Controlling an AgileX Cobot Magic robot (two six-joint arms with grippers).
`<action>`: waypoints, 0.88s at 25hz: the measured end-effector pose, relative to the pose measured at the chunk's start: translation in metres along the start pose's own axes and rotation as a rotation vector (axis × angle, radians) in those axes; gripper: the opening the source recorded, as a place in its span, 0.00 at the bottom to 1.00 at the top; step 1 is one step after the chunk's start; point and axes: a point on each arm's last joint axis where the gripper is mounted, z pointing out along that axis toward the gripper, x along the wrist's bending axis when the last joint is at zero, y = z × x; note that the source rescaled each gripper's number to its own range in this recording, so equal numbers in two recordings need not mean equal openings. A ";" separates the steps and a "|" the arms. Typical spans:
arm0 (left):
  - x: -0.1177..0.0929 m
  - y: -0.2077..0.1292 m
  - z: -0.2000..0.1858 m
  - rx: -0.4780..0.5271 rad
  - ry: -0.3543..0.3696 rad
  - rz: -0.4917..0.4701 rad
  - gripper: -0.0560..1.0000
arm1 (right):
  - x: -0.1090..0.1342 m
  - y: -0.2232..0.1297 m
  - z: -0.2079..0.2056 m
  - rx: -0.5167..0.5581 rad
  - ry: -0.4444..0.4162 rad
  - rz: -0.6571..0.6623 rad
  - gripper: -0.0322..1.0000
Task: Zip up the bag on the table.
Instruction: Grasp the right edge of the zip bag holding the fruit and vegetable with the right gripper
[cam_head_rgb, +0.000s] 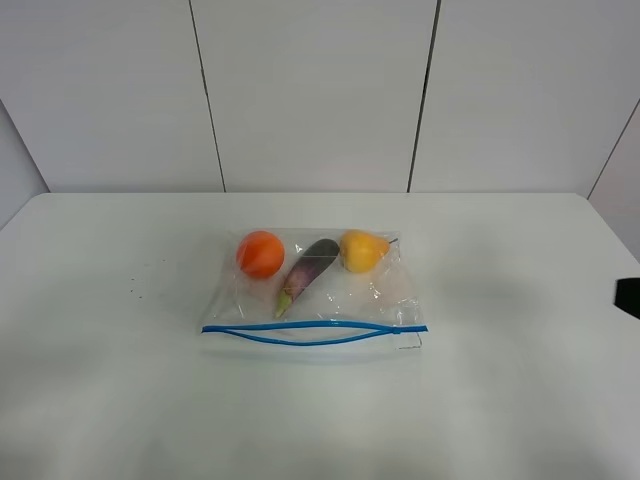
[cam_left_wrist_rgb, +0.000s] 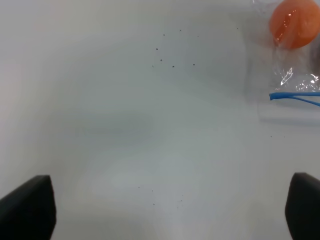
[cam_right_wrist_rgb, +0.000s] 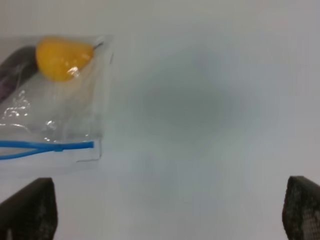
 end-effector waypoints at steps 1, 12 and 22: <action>0.000 0.000 0.000 0.000 0.000 0.000 1.00 | 0.000 0.005 0.015 0.044 0.018 0.010 1.00; 0.000 0.000 0.000 0.000 0.000 0.000 1.00 | -0.001 0.036 0.149 0.361 0.333 0.109 1.00; 0.000 0.000 0.000 0.000 0.000 0.000 1.00 | -0.034 0.044 0.242 0.554 0.719 0.189 1.00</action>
